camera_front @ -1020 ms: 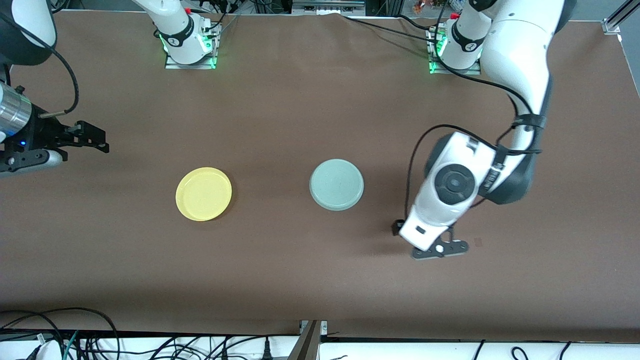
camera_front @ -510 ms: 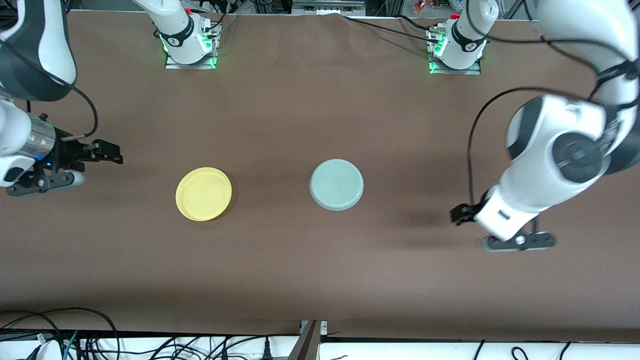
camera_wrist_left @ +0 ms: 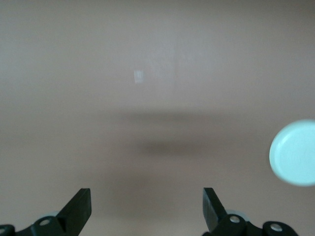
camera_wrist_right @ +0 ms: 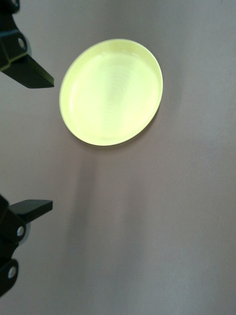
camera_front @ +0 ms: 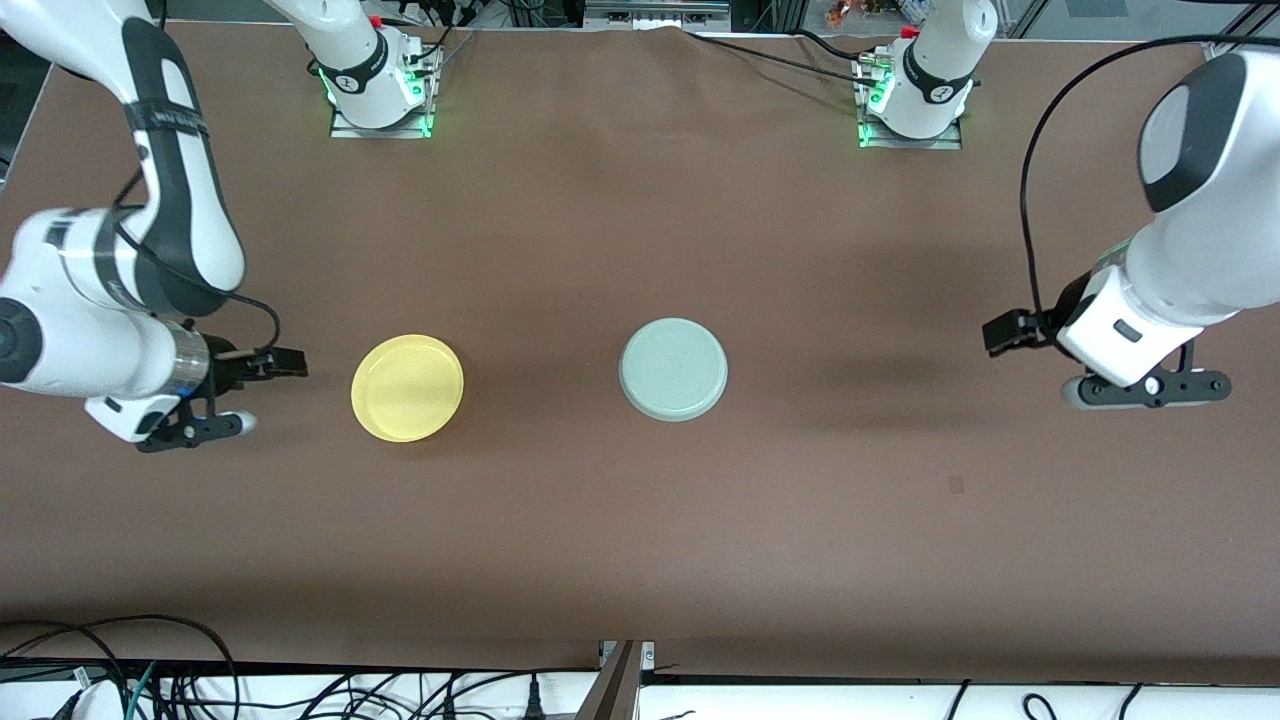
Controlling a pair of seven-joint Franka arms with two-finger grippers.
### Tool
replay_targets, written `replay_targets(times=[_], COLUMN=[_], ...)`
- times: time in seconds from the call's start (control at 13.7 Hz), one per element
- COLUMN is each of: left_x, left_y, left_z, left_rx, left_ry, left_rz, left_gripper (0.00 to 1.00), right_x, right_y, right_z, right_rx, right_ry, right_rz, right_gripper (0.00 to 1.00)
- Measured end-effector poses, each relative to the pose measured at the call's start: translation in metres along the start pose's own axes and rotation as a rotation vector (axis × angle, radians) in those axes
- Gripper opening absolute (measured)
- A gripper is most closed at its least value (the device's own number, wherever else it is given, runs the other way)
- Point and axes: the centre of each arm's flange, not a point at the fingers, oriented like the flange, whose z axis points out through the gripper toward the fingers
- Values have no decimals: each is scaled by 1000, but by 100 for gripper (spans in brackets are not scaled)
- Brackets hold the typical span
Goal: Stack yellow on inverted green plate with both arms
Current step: 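Lower the right gripper to the yellow plate's rim and grasp it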
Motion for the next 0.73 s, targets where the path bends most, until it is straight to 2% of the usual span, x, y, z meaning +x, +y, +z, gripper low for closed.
replay_targets(times=[0.22,0.44,0.58,0.73], left_x=[-11,-12,-11,-14], left_y=[-25,-39,-57,-63], left_z=[-7,-6,-6,-15], left_rx=[-44,-39,-36,-34], left_ry=[-11,-13,-10,9], left_rz=[26,1,-30,-41], left_gripper=[100,100,100,100], right_x=[-9,-28,-41,-48], right_y=[6,11,10,6], right_z=[64,120,146,160], right_rx=[3,-25,-41,-44], right_ry=[31,105,151,163], right_rz=[24,42,45,44], right_gripper=[100,100,100,98])
